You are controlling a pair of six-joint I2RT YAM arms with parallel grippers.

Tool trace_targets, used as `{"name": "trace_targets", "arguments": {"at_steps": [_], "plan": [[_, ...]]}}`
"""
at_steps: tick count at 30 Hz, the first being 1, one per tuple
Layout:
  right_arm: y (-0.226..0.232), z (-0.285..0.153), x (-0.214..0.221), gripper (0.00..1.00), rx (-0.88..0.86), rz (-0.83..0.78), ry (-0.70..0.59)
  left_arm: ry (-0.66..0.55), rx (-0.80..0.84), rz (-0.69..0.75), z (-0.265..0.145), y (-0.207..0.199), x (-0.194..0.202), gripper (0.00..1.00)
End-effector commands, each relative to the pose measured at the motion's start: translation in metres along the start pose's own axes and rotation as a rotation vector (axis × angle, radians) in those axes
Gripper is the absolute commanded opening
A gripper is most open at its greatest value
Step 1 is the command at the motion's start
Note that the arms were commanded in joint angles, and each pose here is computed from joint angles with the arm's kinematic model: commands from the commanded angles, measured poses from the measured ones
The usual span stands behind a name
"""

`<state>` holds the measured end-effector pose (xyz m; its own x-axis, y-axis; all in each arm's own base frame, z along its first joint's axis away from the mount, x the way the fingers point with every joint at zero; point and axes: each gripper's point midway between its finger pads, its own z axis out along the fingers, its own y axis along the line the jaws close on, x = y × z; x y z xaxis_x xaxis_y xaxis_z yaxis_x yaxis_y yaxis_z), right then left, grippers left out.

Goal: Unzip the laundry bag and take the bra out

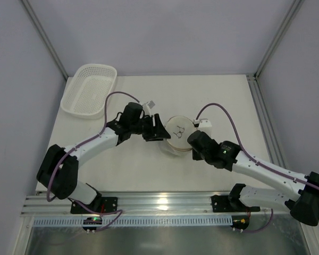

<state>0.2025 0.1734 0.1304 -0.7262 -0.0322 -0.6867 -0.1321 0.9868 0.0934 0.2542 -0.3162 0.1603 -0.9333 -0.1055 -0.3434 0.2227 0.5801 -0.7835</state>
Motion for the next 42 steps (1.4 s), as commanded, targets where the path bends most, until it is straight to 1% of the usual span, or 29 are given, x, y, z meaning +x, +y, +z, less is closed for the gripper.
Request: {"name": "trace_targets", "arguments": {"at_steps": [1,2,6,8,9,10,11,13,18,21,25,26,29,33,34,35,36,37,38,39,40,41,42], "plan": [[-0.008,0.001,0.007,0.04,0.005,-0.038,0.016,-0.051,-0.005,0.077,-0.005,-0.003,-0.02,0.69],[-0.006,0.001,0.007,0.03,-0.004,-0.036,0.017,-0.059,-0.01,0.071,-0.006,-0.002,-0.021,0.99],[0.005,-0.001,0.008,0.03,-0.068,-0.029,0.02,-0.107,-0.034,0.015,-0.014,0.003,-0.019,0.99],[0.013,-0.003,0.01,0.04,-0.123,-0.031,0.025,-0.135,-0.059,-0.053,-0.024,0.01,-0.011,0.99],[0.02,-0.004,0.007,0.04,-0.16,-0.028,0.012,-0.129,-0.081,-0.086,-0.025,0.021,0.001,0.99],[0.024,-0.004,0.009,0.03,-0.189,-0.031,0.016,-0.158,-0.054,-0.113,-0.034,0.013,0.001,1.0],[0.033,-0.008,0.009,0.04,-0.241,-0.029,0.021,-0.177,-0.057,-0.127,-0.038,0.014,0.003,0.99],[0.045,-0.011,0.003,0.03,-0.305,-0.031,-0.004,-0.196,-0.044,-0.147,-0.048,0.013,0.013,0.99],[0.069,-0.022,-0.008,0.03,-0.447,-0.063,-0.036,-0.222,-0.001,-0.206,-0.059,0.002,0.019,0.99],[0.084,-0.03,-0.01,0.04,-0.53,-0.081,-0.037,-0.223,0.016,-0.24,-0.06,-0.005,0.019,1.0],[0.11,-0.048,-0.006,0.03,-0.712,-0.113,-0.022,-0.193,0.045,-0.275,-0.052,-0.017,0.027,0.99],[0.116,-0.053,-0.01,0.03,-0.75,-0.113,-0.039,-0.18,0.042,-0.284,-0.048,-0.017,0.029,0.99],[0.124,-0.058,-0.009,0.04,-0.809,-0.123,-0.04,-0.157,0.053,-0.304,-0.04,-0.023,0.036,1.0],[0.131,-0.059,-0.008,0.04,-0.834,-0.14,-0.028,-0.129,0.035,-0.342,-0.026,-0.017,0.043,1.0],[0.132,-0.057,-0.006,0.04,-0.834,-0.146,-0.019,-0.132,0.056,-0.346,-0.024,-0.021,0.041,0.99],[0.133,-0.058,-0.006,0.04,-0.837,-0.152,-0.017,-0.123,0.069,-0.346,-0.021,-0.024,0.042,0.98],[0.134,-0.057,-0.006,0.04,-0.836,-0.157,-0.014,-0.121,0.069,-0.35,-0.018,-0.023,0.042,0.93],[0.134,-0.057,-0.003,0.04,-0.834,-0.164,-0.004,-0.131,0.085,-0.348,-0.016,-0.026,0.038,0.8],[0.134,-0.056,-0.003,0.04,-0.83,-0.168,-0.002,-0.134,0.088,-0.348,-0.015,-0.027,0.038,0.73],[0.134,-0.056,-0.003,0.04,-0.826,-0.172,-0.001,-0.142,0.086,-0.348,-0.014,-0.026,0.036,0.64],[0.134,-0.056,-0.002,0.04,-0.823,-0.178,0.003,-0.147,0.084,-0.347,-0.014,-0.025,0.035,0.44],[0.132,-0.055,0.0,0.04,-0.813,-0.18,0.013,-0.153,0.078,-0.347,-0.013,-0.024,0.034,0.35],[0.132,-0.056,0.001,0.04,-0.813,-0.185,0.013,-0.159,0.07,-0.348,-0.013,-0.022,0.033,0.17]]}}
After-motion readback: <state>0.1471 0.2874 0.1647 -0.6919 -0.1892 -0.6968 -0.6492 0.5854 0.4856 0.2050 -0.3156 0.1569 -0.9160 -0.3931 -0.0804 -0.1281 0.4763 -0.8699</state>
